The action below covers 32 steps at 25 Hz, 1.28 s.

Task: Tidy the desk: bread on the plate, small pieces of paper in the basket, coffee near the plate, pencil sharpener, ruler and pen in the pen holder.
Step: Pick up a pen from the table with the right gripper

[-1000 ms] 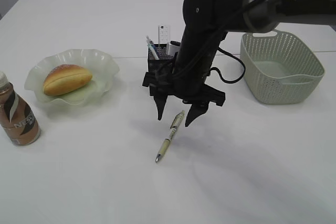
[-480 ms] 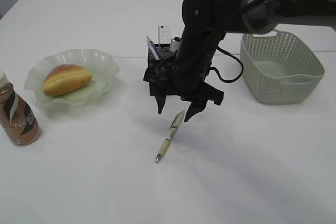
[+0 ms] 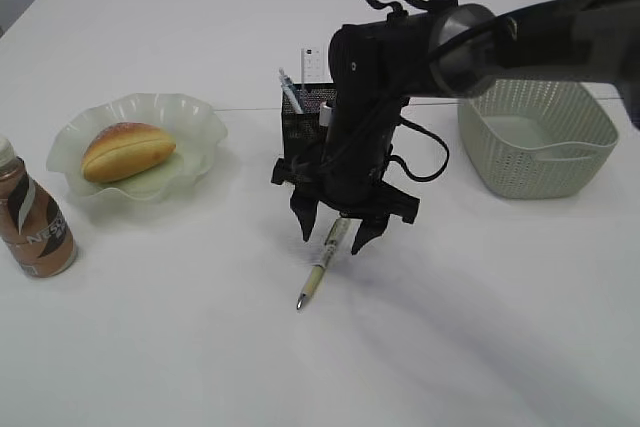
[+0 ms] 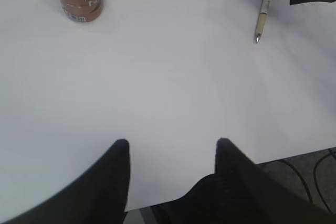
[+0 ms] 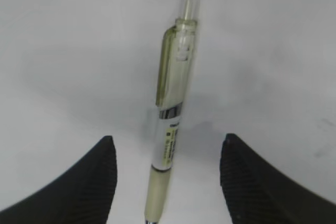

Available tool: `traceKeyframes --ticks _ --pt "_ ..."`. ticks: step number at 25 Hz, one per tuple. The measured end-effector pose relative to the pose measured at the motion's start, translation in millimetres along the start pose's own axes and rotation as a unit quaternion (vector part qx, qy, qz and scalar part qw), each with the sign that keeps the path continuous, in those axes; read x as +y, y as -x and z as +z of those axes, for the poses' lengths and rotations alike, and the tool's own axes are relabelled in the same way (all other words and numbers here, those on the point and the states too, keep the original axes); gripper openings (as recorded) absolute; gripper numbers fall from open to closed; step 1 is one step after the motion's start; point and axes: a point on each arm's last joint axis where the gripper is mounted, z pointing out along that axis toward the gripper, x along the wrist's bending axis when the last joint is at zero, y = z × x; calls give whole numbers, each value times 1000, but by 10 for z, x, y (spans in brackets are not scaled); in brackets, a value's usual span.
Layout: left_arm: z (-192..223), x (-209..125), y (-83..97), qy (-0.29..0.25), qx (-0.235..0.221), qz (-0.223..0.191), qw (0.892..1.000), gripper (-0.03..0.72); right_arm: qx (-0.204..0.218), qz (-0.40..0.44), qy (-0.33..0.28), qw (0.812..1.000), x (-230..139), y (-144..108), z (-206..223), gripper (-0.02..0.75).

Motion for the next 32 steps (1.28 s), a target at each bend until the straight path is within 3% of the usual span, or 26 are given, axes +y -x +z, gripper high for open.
traceKeyframes --ticks 12,32 --pt "0 0 0 0 0 0 1000 380 -49 -12 27 998 52 75 137 488" --pt "0 0 0 0 0 0 1000 380 -33 7 13 999 37 42 196 488"
